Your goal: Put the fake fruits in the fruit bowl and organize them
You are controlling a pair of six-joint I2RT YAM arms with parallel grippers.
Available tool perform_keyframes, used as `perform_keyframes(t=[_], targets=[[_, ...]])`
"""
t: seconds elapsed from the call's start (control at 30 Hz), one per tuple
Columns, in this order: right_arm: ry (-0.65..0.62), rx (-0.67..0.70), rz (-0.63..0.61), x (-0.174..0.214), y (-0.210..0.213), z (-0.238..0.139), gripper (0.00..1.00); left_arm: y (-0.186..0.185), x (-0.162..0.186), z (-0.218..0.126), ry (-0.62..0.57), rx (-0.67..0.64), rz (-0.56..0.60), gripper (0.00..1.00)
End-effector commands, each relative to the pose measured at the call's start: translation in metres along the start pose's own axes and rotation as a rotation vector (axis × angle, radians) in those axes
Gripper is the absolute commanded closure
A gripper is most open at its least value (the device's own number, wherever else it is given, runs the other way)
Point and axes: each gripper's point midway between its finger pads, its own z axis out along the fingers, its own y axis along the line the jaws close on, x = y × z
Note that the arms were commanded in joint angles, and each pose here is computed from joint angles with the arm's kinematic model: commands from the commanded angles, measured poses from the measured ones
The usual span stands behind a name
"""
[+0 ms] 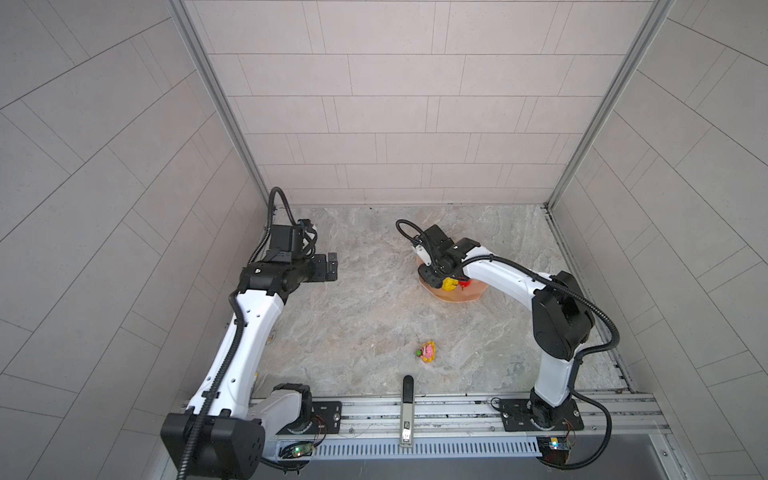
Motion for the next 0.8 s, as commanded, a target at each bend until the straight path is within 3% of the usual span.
perform_keyframes(t=[0.0,0.17,0.33,0.47,0.63,0.77], targets=[[-0.007,0.025,0.012,-0.001,-0.006,-0.002,0.53,0.001,-0.001,-0.005,-0.018,0.001,0.004,0.00],[-0.027,0.017,0.004,-0.003,-0.006,-0.010,0.34,0.000,-0.001,-0.003,-0.015,0.005,0.007,0.00],[-0.049,0.019,-0.002,0.000,-0.008,-0.024,0.27,0.000,-0.001,-0.004,-0.016,0.001,0.006,0.00],[-0.151,0.036,0.025,0.005,-0.019,-0.056,0.15,0.002,-0.002,-0.004,-0.017,-0.006,0.007,0.00],[-0.356,0.108,0.194,0.027,-0.068,-0.106,0.01,-0.003,-0.006,-0.003,-0.010,0.021,0.009,0.00],[-0.454,0.266,0.354,0.070,-0.119,-0.137,0.00,-0.007,-0.011,-0.006,-0.018,0.038,0.002,0.00]])
